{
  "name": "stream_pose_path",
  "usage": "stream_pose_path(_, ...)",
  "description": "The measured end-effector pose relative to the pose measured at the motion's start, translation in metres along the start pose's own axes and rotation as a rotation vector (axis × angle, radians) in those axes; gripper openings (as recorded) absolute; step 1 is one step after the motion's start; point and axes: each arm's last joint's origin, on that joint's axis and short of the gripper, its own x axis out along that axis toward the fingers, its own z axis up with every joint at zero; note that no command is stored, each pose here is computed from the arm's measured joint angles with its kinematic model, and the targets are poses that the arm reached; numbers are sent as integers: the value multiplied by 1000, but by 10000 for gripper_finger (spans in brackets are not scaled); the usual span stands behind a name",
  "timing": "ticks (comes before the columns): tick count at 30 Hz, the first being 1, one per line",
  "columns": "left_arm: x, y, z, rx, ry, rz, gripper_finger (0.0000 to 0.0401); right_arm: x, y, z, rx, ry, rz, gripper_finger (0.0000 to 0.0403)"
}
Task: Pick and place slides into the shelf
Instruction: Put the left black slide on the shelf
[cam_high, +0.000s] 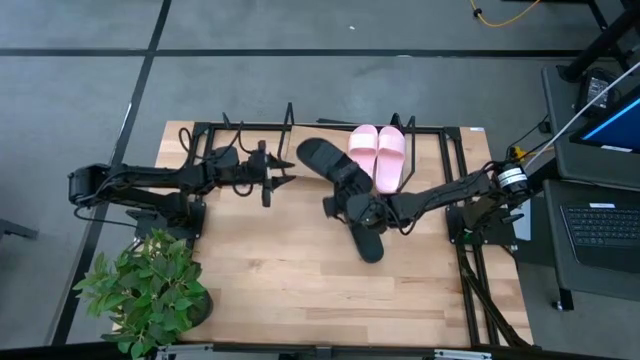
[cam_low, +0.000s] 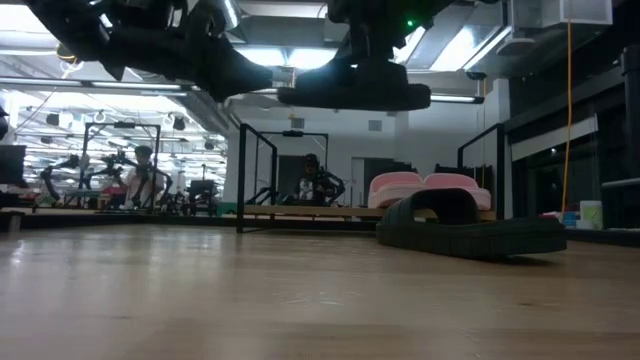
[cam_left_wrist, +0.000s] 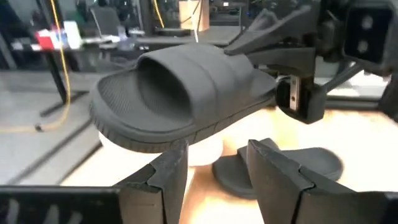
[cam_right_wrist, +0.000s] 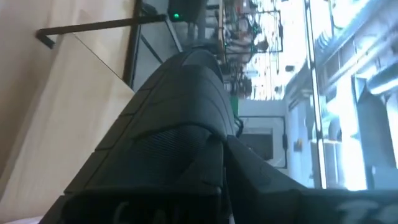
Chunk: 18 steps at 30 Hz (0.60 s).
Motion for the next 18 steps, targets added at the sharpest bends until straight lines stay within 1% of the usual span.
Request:
stream_pose_path(2, 0, -2, 2, 53, -14, -7, 157, 3, -5, -1, 32, 23, -8, 6)
stream_pose_path(5, 0, -7, 4, 143, -35, -28, 157, 9, -19, 0, 108, 61, -34, 6)
stream_pose_path(10, -1, -16, 6, 286, -51, -63, 157, 19, -53, 2, 272, 105, -81, 6)
stream_pose_path(13, -1, -19, 5, 335, -50, -73, 157, 26, -72, -1, 358, 181, -104, 6)
stream_pose_path(18, -1, -20, 5, 389, -50, -67, 157, 38, -90, -7, 459, 249, -84, 4)
